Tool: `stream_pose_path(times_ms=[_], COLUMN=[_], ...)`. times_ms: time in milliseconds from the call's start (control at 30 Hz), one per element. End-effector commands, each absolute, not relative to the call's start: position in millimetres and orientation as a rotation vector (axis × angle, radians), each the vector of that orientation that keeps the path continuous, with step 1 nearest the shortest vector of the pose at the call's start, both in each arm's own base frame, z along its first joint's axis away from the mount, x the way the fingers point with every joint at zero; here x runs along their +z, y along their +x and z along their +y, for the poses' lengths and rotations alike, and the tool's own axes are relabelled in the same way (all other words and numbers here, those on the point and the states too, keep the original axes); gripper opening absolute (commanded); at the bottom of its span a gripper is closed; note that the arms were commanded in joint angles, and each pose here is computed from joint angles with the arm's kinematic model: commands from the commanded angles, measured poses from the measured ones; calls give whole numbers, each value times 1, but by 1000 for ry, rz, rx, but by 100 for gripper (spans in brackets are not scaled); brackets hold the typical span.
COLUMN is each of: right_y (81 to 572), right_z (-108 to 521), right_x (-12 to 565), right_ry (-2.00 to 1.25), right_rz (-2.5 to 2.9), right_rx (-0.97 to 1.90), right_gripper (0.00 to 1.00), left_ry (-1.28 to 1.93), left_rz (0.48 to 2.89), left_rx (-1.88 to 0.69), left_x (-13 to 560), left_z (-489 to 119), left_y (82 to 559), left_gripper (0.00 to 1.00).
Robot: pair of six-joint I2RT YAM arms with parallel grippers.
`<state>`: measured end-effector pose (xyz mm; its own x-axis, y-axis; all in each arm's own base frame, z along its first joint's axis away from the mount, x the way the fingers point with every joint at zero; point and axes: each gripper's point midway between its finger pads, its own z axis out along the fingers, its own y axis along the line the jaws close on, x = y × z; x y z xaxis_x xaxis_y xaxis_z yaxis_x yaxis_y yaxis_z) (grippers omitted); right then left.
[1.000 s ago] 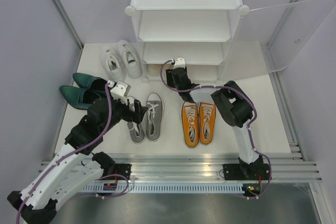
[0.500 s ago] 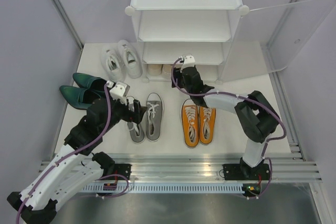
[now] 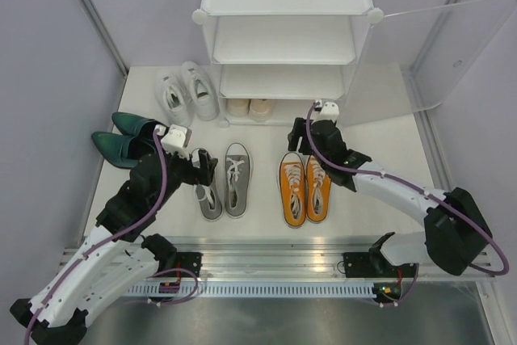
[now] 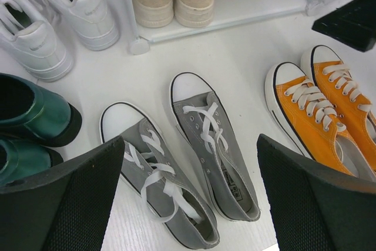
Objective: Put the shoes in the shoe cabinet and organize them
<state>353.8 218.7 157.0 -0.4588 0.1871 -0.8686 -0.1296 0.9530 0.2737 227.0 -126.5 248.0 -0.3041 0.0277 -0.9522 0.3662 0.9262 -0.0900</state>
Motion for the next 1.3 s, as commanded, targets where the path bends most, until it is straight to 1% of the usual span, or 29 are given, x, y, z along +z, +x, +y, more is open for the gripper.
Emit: stream_pose_path(times_ms=[0,33,67,267,467,633,733,967,1100,1267], right_y=[332,329,321,296,274,265,261,257,255,253], right_z=[209,209,213,238,247,224,218,235,241,246], right_x=[152,158,152,142,139,118,109,84,61,48], right_ry=[116,123,112,-16,-72,-22,-12,-64,-86,-86], right_rz=[2046,2035,2050,2095,2141,2192,2225,2306,2360,2394], right_rx=[413,444,473,507,436,275,239,269,236,226], right_gripper=[78,78,77,77,76,69,68,68,68,70], left_ry=[263,258,252,217,211,219,223,236,241,242], left_rz=[1801,1805,1806,1802,1801,1800,1803,1803,1798,1795], left_rx=[-310,-300,-294,-256,-259,-282,-290,-307,-317,-321], left_x=[269,268,267,268,268,269,269,269,271,272], left_z=[-120,-119,-118,-111,-110,-114,-116,-119,-119,-120], left_y=[231,232,233,236,235,235,234,233,232,231], left_gripper=[96,99,100,100,100,100,100,100,100,100])
